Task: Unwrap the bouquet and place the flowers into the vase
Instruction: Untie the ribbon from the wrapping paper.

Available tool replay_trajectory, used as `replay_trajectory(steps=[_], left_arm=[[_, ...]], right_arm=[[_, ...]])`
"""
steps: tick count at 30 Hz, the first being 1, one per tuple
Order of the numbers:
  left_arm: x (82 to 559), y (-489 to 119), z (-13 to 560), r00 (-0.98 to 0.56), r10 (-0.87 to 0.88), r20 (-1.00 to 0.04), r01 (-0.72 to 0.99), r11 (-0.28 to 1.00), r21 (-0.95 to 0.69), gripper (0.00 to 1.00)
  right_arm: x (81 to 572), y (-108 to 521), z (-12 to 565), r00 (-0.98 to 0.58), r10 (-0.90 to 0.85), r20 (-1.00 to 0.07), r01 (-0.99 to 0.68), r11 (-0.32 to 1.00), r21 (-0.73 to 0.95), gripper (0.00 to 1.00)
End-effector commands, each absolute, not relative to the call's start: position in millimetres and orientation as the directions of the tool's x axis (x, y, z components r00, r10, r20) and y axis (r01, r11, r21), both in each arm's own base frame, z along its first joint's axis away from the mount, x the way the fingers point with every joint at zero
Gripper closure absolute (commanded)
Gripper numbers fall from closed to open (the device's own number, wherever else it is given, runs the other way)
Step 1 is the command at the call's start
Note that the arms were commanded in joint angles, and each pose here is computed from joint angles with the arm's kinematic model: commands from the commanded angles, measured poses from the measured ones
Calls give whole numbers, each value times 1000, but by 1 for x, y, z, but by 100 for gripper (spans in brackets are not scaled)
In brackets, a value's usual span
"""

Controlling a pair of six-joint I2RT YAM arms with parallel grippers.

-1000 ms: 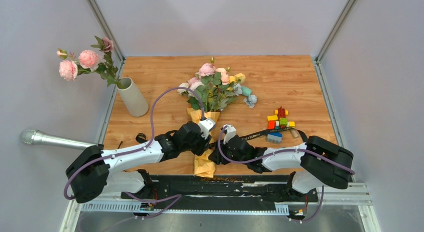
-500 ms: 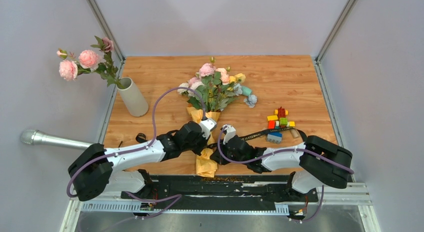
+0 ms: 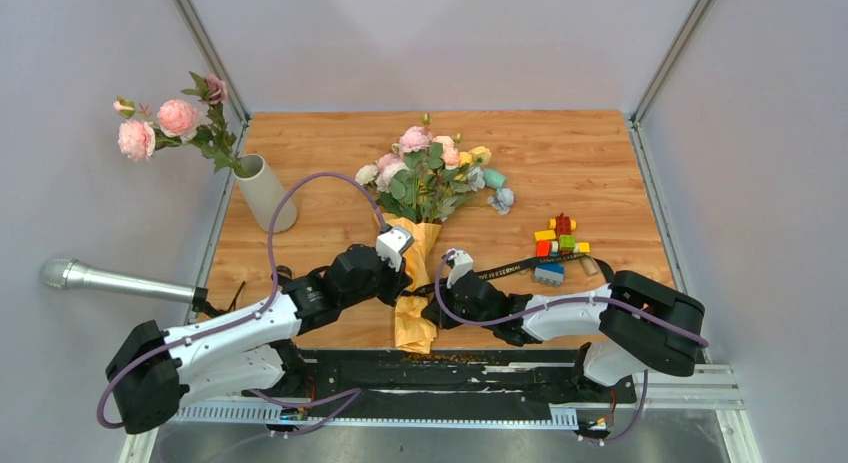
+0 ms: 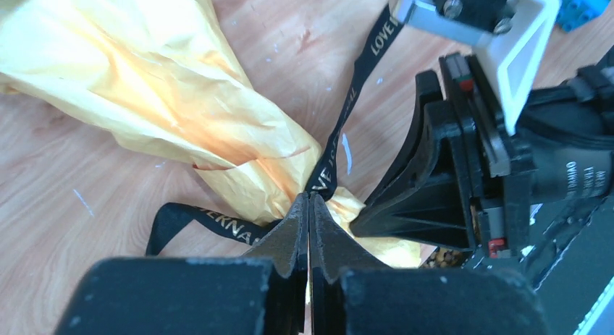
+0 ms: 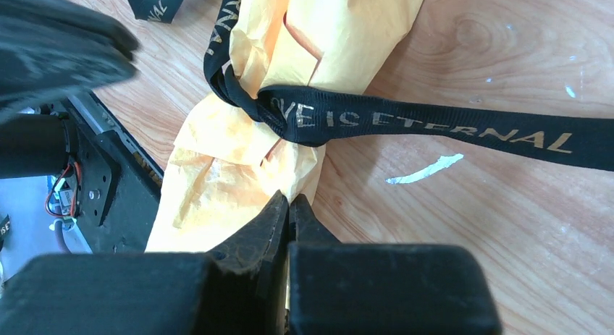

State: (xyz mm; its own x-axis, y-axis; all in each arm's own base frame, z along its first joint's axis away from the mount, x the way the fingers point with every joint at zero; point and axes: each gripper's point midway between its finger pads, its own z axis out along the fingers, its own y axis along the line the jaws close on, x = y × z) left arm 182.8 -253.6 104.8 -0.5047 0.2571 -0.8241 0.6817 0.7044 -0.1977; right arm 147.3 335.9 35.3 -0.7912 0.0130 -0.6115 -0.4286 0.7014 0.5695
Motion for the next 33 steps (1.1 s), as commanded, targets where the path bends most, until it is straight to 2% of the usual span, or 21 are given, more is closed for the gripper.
replay_trajectory(steps=[1,7,10,14,24,29,33], left_arm=[[194,-253,134,-478,146,-866,633,740,-225,100],[189,-259,129,-483,194,-854,672,707,-220,99],[187,-266,121,-497,228,-837,690,689,-222,87],[186,-279,114,-510,251,-823,714,657,-243,72],[189,-312,130,-449,293,-844,793,567,-225,48],[193,-335,124,-386,403,-829,850,504,-151,31],[207,-346,93,-385,540,-749,865,494,-89,26]], right_arm=[[155,321,21,-788,12,-616,-384,773,505,100],[153,325,30,-779,12,-627,-411,745,525,99],[152,323,42,-766,29,-642,-425,727,539,89],[152,317,54,-751,49,-658,-432,717,547,70],[151,274,55,-738,133,-662,-344,770,538,37],[162,240,66,-681,198,-705,-313,791,525,31],[166,218,75,-640,263,-721,-298,780,550,28]])
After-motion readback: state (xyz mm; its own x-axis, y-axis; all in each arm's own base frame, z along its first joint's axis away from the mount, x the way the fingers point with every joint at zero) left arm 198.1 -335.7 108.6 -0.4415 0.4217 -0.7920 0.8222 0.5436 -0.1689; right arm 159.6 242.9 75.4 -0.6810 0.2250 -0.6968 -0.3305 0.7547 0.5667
